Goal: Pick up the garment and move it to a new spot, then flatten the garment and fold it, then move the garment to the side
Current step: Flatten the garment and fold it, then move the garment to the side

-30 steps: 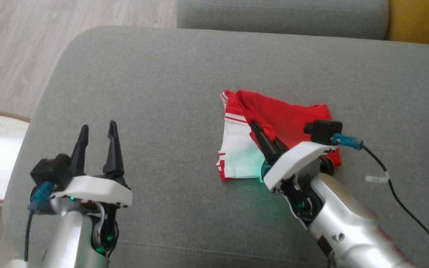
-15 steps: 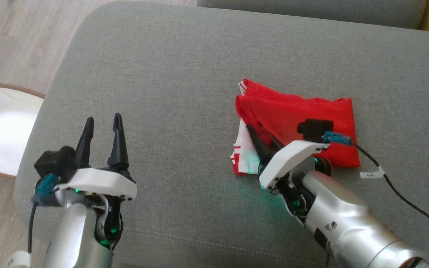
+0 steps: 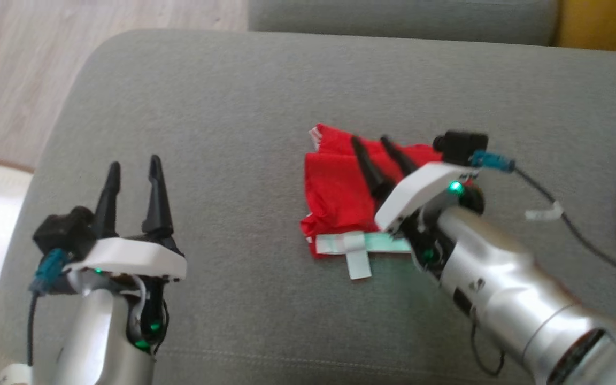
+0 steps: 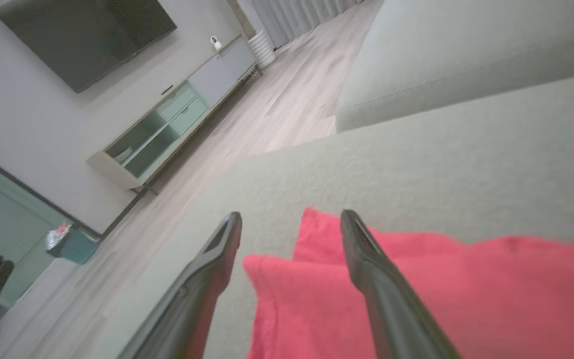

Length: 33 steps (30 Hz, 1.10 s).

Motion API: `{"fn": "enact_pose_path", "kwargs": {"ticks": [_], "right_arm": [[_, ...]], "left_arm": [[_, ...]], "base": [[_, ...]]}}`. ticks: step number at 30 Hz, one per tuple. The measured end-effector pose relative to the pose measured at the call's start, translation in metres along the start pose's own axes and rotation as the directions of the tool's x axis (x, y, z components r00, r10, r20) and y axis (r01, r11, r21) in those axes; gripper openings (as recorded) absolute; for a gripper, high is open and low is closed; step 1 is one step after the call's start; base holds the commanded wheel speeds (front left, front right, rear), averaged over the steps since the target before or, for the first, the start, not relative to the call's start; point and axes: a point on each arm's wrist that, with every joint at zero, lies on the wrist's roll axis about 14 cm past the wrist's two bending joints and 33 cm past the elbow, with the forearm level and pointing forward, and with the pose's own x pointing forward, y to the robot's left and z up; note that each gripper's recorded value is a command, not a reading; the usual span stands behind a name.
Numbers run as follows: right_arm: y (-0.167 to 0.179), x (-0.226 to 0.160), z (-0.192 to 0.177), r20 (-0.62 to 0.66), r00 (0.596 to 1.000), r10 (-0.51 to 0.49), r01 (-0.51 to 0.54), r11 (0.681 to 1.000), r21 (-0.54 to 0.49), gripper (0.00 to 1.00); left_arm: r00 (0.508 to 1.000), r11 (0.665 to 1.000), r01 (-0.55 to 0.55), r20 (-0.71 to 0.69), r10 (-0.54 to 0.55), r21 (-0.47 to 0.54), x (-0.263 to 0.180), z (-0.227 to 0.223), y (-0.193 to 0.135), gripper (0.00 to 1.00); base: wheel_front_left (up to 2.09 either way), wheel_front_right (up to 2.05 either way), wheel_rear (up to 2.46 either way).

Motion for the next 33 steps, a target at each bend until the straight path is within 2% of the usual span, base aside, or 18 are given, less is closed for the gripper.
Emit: {"fn": "enact_pose_path", "kwargs": {"ticks": [6, 9, 12, 16, 21, 24, 29, 33], "right_arm": [[-0.034, -0.012, 0.078, 0.165, 0.983, -0.081, 0.109, 0.98, -0.166, 1.0], [-0.06, -0.032, 0.109, 0.237, 0.964, -0.122, 0.184, 0.948, -0.261, 1.0], [-0.09, -0.056, 0.128, 0.299, 0.937, -0.179, 0.269, 0.917, -0.295, 1.0], [-0.113, -0.081, 0.115, 0.328, 0.916, -0.233, 0.333, 0.895, -0.295, 1.0], [-0.128, -0.107, 0.087, 0.35, 0.886, -0.303, 0.399, 0.884, -0.245, 1.0], [-0.126, -0.116, 0.073, 0.361, 0.874, -0.324, 0.42, 0.879, -0.228, 1.0], [-0.128, -0.136, 0.065, 0.398, 0.846, -0.355, 0.472, 0.846, -0.25, 1.0], [-0.127, -0.146, 0.048, 0.382, 0.845, -0.374, 0.483, 0.84, -0.247, 1.0]], "left_arm": [[0.997, 0.998, 0.065, 0.049, -0.064, -0.017, 0.01, 0.014, -0.024, 1.0], [0.993, 0.995, 0.096, 0.064, -0.094, -0.023, 0.014, 0.018, -0.036, 1.0], [0.99, 0.992, 0.123, 0.069, -0.121, -0.028, 0.016, 0.019, -0.046, 1.0], [0.986, 0.987, 0.157, 0.062, -0.154, -0.032, 0.018, 0.015, -0.058, 1.0], [0.979, 0.979, 0.201, 0.05, -0.2, -0.031, 0.018, 0.009, -0.074, 1.0], [0.977, 0.977, 0.211, 0.038, -0.21, -0.039, 0.016, 0.005, -0.078, 1.0], [0.973, 0.972, 0.231, 0.017, -0.23, -0.049, 0.009, -0.003, -0.085, 1.0], [0.974, 0.973, 0.227, -0.003, -0.227, -0.05, 0.003, -0.009, -0.083, 1.0]], "base": [[0.0, 0.0, 0.0], [0.0, 0.0, 0.0], [0.0, 0.0, 0.0], [0.0, 0.0, 0.0], [0.0, 0.0, 0.0], [0.0, 0.0, 0.0], [0.0, 0.0, 0.0], [0.0, 0.0, 0.0]]}}
